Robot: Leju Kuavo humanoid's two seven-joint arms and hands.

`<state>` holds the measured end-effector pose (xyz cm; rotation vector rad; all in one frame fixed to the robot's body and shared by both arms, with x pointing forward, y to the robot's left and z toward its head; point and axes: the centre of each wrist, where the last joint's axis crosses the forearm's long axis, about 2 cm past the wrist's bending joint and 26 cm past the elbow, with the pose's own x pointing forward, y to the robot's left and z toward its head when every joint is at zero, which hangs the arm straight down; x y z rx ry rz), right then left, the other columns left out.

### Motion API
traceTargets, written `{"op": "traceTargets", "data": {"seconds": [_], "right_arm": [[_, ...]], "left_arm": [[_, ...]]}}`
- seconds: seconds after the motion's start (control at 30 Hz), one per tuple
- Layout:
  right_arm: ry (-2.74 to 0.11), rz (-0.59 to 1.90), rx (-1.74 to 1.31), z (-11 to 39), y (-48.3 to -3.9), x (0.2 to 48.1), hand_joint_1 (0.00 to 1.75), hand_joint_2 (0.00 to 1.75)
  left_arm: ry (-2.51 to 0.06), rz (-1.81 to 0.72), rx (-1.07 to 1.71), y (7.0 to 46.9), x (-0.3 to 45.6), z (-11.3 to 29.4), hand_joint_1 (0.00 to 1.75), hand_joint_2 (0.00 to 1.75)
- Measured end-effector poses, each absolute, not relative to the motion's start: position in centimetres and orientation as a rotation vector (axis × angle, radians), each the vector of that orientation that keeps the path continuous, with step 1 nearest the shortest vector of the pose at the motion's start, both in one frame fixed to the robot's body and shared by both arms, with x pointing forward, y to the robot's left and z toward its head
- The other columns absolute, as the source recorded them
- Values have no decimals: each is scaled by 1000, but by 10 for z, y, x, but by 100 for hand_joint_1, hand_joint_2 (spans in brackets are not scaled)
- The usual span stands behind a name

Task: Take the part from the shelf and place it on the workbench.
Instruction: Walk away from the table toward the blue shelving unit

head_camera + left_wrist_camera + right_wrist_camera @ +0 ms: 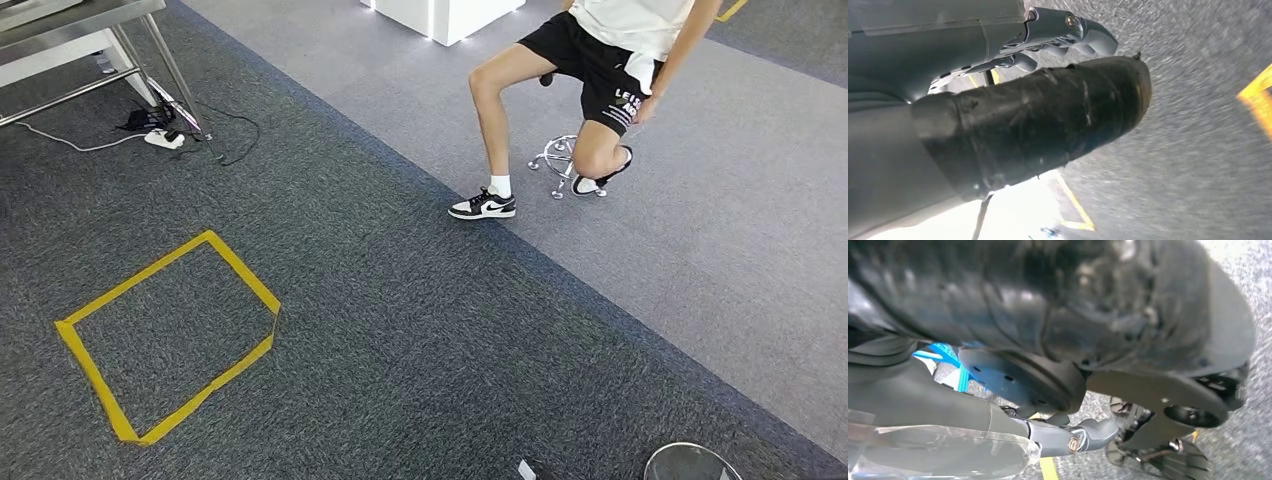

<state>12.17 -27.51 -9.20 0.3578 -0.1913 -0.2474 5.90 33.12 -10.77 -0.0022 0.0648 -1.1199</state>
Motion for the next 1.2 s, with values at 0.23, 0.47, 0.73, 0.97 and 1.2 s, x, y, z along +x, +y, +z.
{"op": "traceTargets", "data": {"seconds": [0.23, 0.47, 0.73, 0.97, 1.2], "right_arm": [[-193, -244, 357, -92, -275, 123, 0, 0], [-192, -249, 359, -92, -276, 122, 0, 0], [-191, -248, 360, -92, -275, 122, 0, 0], [-186, -246, 361, -93, -277, 119, 0, 0], [-188, -239, 359, -93, -277, 119, 0, 0]], "left_arm": [[65, -1119, 4, 333, 61, -107, 0, 0], [66, -1119, 6, 333, 62, -107, 0, 0], [73, -1119, 9, 334, 60, -107, 0, 0], [74, -1121, 8, 334, 60, -107, 0, 0], [77, -1121, 9, 334, 59, -107, 0, 0]]}}
